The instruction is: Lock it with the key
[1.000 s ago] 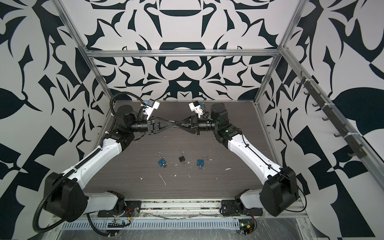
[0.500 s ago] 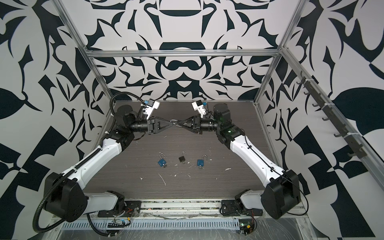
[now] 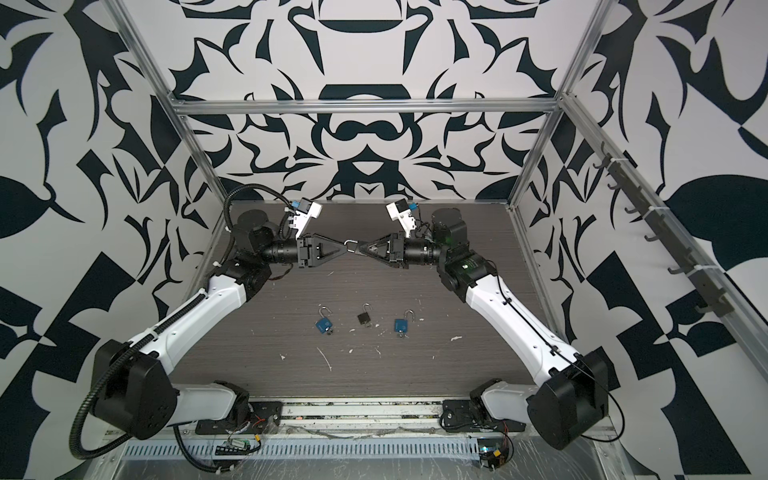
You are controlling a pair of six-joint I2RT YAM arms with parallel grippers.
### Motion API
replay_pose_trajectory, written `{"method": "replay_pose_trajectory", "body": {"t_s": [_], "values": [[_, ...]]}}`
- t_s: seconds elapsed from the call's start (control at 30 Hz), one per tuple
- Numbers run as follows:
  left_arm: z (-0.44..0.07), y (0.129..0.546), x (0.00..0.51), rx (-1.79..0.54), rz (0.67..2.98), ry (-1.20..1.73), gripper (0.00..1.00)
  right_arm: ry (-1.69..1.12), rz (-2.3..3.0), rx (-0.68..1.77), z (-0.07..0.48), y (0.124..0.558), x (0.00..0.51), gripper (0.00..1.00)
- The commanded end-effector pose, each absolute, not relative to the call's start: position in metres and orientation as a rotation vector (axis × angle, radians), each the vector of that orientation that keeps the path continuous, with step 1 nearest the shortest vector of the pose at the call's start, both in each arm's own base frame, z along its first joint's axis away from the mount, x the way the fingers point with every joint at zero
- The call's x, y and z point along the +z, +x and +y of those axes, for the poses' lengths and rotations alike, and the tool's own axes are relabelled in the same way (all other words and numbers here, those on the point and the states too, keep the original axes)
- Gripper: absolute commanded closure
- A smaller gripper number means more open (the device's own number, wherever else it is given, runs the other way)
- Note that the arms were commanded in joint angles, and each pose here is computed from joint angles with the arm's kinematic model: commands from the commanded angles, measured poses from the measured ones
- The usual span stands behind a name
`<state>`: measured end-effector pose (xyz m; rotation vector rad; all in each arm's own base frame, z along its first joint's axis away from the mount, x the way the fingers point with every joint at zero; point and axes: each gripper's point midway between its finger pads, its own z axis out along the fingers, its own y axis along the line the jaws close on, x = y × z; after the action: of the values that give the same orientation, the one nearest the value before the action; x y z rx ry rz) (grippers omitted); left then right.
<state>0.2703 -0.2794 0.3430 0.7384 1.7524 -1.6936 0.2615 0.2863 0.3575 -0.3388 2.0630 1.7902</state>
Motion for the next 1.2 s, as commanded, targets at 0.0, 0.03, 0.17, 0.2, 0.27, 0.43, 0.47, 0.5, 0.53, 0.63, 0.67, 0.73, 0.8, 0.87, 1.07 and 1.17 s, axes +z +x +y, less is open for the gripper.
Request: {"method": "replay_pose_trajectory", "body": {"t_s": [0.0,0.03,0.17,0.2,0.27,0.43,0.47,0.5,0.53,0.63,0.67,0.73,0.8,0.87,1.07,1.17], "values": [[-0.28,0.271,0.353,-1.699,1.714,0.749,0.61,-0.42,2.0,1.741,0.283,0.257,0.37,1.0],[-0.28,0.271,0.353,-1.702,1.714,0.745,0.61,-0.419,2.002,1.74,0.283,0.257,0.369,1.0],[-0.28,0.271,0.357,-1.707,1.707,0.749,0.63,-0.419,2.008,1.737,0.283,0.258,0.366,1.0],[-0.28,0.27,0.359,-1.707,1.702,0.753,0.65,-0.414,2.01,1.734,0.283,0.259,0.365,1.0],[-0.282,0.268,0.36,-1.712,1.7,0.761,0.69,-0.413,2.009,1.732,0.283,0.259,0.365,1.0],[-0.285,0.266,0.359,-1.723,1.702,0.772,0.74,-0.418,1.996,1.73,0.283,0.26,0.368,1.0],[-0.286,0.266,0.359,-1.724,1.703,0.772,0.74,-0.419,1.996,1.731,0.284,0.26,0.368,1.0],[-0.287,0.265,0.358,-1.728,1.706,0.774,0.75,-0.42,1.994,1.731,0.283,0.259,0.368,1.0],[-0.287,0.265,0.358,-1.73,1.705,0.776,0.76,-0.421,1.993,1.731,0.283,0.259,0.369,1.0],[-0.289,0.265,0.358,-1.734,1.707,0.778,0.79,-0.423,1.99,1.731,0.283,0.259,0.369,1.0],[-0.289,0.265,0.358,-1.737,1.709,0.78,0.79,-0.42,1.989,1.729,0.283,0.259,0.369,1.0],[-0.29,0.265,0.358,-1.738,1.708,0.782,0.83,-0.422,1.987,1.729,0.283,0.259,0.37,1.0],[-0.29,0.266,0.358,-1.739,1.709,0.779,0.86,-0.426,1.984,1.73,0.283,0.258,0.371,1.0],[-0.291,0.265,0.359,-1.741,1.709,0.78,0.88,-0.426,1.986,1.73,0.283,0.259,0.37,1.0],[-0.294,0.265,0.361,-1.771,1.728,0.752,1.0,-0.446,1.977,1.709,0.283,0.259,0.368,1.0],[-0.298,0.261,0.365,-1.822,1.735,0.729,1.0,-0.471,1.969,1.675,0.282,0.259,0.365,1.0]]}}
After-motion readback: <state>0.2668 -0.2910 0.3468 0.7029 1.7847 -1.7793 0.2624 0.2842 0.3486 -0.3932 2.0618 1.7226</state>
